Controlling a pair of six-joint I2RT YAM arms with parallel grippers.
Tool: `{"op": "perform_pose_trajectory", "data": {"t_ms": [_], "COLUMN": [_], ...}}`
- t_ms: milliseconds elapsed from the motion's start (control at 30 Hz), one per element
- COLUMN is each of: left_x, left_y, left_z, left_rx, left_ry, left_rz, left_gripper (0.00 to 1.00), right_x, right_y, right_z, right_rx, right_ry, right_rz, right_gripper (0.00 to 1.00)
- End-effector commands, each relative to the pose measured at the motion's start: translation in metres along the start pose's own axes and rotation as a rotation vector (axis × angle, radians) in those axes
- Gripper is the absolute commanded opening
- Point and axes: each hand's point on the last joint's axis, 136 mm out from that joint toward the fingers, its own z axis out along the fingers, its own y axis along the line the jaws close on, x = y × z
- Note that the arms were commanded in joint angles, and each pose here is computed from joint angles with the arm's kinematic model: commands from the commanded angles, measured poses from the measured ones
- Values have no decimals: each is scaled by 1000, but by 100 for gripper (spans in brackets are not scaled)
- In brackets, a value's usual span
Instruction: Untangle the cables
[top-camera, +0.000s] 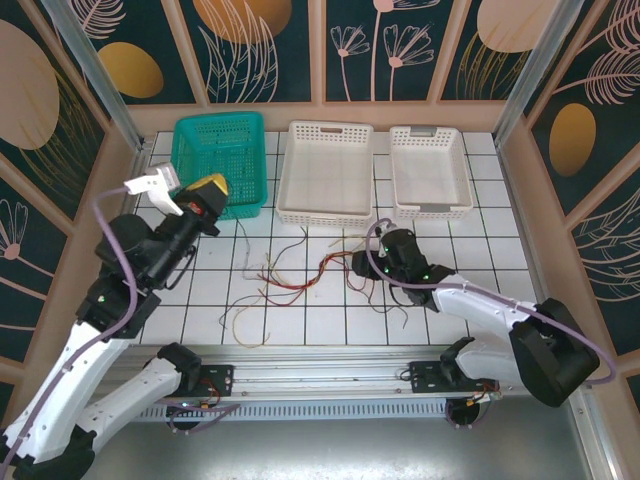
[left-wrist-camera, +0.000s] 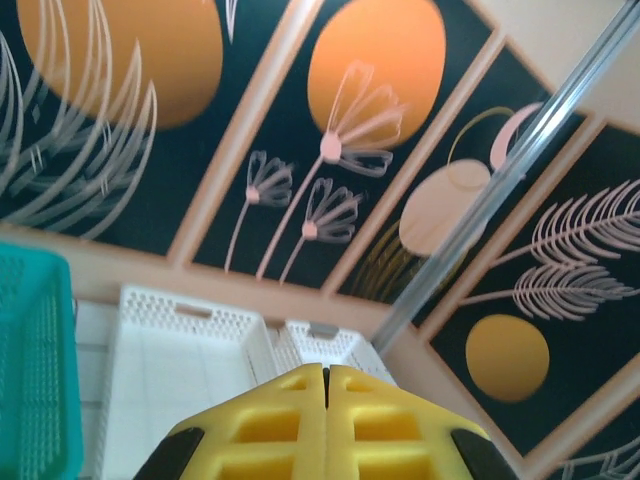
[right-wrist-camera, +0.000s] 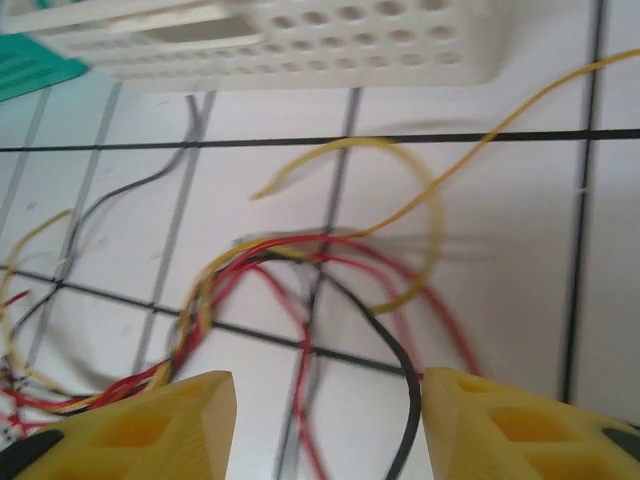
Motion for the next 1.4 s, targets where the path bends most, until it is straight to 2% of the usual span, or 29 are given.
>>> {"op": "perform_pose_trajectory", "data": {"t_ms": [0,67,133,300,500,800,933,1100,1367], "left_x": [-2,12,30,93,170,242,259,282,305], "left_y": [-17,-12,-3,32,72,112,124,142,156], "left_z": [-3,-1,3,16,28,29,27,24,27], "left_rx": [126,127,114,57,-6,-103,-142,-204,-256], "left_ry": [-32,-4,32,161,320,486,526,587,651], "left_rz": [-86,-102,-121,-174,-231,-266,-258,-240,-224], "left_gripper": [0,0,0,0,0,0,0,0,0], "right_x": [-8,-5,-6,0,8,32,35,21,47], "right_y": [47,67,66,16,2,16,21,31,29], "right_z": [-9,-9,-3,6,-2,3,-2,-22,-10], "right_rx": [-100,-133,-80,209,258,118,73,5,-29], "right_ry": [-28,-14,5,45,65,118,114,32,94], "right_rz": [-110,-154,-149,-127,-104,-68,-60,-50,-31], "right_gripper": [57,59,59,59,59,54,55,62,62]}}
